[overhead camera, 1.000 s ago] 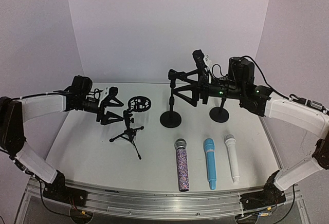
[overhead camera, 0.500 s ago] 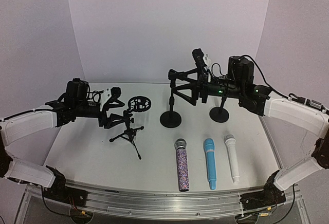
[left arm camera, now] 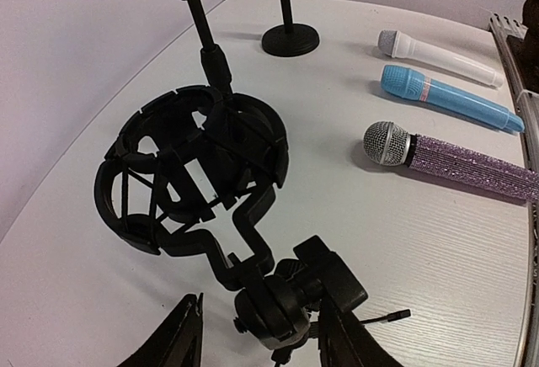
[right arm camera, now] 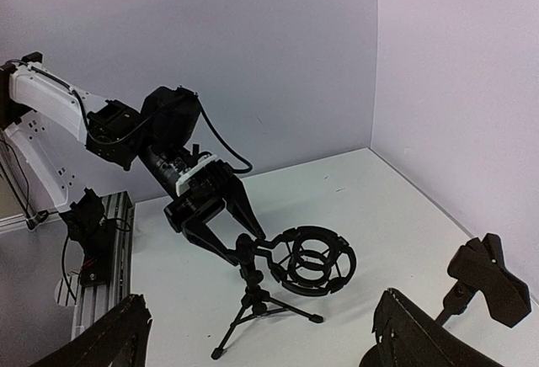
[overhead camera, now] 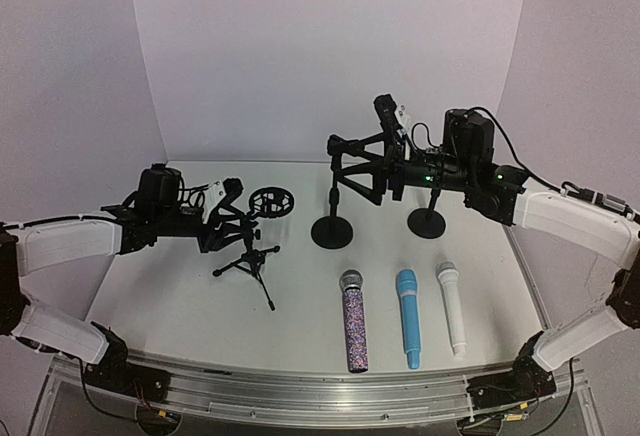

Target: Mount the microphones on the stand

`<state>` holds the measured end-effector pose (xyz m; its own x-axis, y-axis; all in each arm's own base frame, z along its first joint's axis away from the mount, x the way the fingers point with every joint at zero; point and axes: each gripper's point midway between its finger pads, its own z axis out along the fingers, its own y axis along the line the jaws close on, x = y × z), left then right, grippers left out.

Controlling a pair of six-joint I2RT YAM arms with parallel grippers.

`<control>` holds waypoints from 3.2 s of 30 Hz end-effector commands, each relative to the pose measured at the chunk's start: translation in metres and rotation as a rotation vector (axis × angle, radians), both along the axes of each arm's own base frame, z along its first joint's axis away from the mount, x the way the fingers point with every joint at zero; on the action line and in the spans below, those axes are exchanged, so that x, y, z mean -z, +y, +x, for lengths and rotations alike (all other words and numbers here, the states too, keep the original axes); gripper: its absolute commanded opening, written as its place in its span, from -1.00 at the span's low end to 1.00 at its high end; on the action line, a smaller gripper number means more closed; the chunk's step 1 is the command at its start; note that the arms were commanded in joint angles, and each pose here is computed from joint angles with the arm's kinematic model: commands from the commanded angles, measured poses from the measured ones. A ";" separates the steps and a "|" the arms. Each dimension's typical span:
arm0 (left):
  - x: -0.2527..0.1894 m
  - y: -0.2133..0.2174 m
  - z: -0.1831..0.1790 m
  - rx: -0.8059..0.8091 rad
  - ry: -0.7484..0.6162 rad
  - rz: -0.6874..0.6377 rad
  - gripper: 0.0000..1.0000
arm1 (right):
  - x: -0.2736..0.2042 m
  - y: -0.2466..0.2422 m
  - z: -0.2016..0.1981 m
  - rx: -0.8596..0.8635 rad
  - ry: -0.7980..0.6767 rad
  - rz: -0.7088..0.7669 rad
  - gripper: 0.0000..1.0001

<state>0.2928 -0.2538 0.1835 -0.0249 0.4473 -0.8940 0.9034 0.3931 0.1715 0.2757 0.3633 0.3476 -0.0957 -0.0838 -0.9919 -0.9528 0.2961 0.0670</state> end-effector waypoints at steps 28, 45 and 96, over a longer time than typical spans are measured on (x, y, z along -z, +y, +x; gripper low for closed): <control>-0.037 -0.013 0.023 -0.075 0.016 -0.145 -1.00 | -0.021 0.003 -0.003 -0.012 -0.026 0.049 0.81; -0.137 -0.016 0.003 0.026 -0.118 -0.237 -1.00 | 0.054 0.065 -0.018 -0.133 0.097 -0.057 0.79; -0.130 -0.007 -0.016 0.139 0.026 -0.211 -1.00 | 0.187 0.163 0.012 -0.052 -0.026 -0.085 -0.15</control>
<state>0.2756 -0.2623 0.2935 -0.0637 0.2889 -0.9553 0.9571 0.2887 0.0235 0.2801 0.5147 0.1480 -0.1022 -0.2178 -0.9706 -0.9703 0.2368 0.0490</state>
